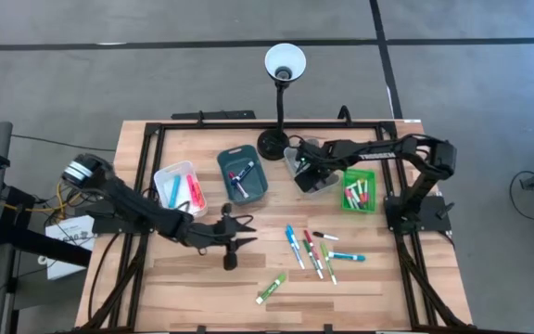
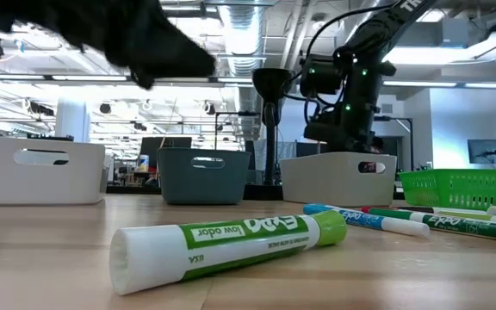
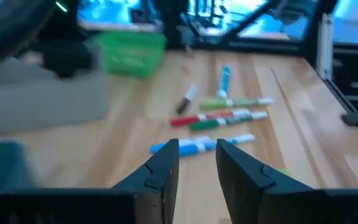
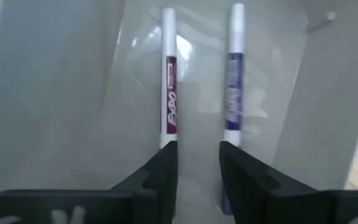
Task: Pick & Place Markers
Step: Put the light blue small marker pen into the gray bin
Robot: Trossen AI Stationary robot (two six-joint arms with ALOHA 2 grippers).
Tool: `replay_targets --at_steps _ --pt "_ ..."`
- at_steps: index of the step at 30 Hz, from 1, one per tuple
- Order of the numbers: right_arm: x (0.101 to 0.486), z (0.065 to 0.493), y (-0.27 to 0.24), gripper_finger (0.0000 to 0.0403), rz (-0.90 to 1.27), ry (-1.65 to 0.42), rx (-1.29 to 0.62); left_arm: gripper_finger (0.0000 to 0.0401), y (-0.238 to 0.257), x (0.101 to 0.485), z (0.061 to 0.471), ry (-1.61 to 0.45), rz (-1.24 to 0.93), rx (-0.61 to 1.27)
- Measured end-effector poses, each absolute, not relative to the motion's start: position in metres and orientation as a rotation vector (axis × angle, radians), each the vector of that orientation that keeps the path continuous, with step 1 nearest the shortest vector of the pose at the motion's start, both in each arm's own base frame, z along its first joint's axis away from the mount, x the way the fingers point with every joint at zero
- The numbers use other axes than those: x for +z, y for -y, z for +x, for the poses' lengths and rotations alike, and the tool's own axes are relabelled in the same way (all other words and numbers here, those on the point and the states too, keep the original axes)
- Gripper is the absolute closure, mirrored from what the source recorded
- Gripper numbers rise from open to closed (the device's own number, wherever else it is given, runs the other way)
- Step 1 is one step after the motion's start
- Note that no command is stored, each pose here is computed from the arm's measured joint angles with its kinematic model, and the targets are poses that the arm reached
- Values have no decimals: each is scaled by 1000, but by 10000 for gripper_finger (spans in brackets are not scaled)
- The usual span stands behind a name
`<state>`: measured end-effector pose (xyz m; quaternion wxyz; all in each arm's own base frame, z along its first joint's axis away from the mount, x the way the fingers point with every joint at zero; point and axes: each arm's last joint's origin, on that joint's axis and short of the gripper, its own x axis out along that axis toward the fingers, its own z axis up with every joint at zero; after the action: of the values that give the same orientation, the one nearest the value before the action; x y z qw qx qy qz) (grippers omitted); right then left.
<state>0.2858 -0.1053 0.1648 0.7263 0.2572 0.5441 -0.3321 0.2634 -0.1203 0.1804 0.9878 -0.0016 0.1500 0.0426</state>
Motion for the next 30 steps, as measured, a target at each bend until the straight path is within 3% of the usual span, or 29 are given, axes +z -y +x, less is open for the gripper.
replay_targets --at_steps 10,17,30 --pt "213 293 101 261 491 -1188 -661 297 96 248 223 -174 -27 213" --pt "236 302 77 257 469 -1137 -553 297 90 247 214 -169 -32 215" --pt "240 306 -6 271 549 -1180 -411 297 88 251 211 -142 -50 214"
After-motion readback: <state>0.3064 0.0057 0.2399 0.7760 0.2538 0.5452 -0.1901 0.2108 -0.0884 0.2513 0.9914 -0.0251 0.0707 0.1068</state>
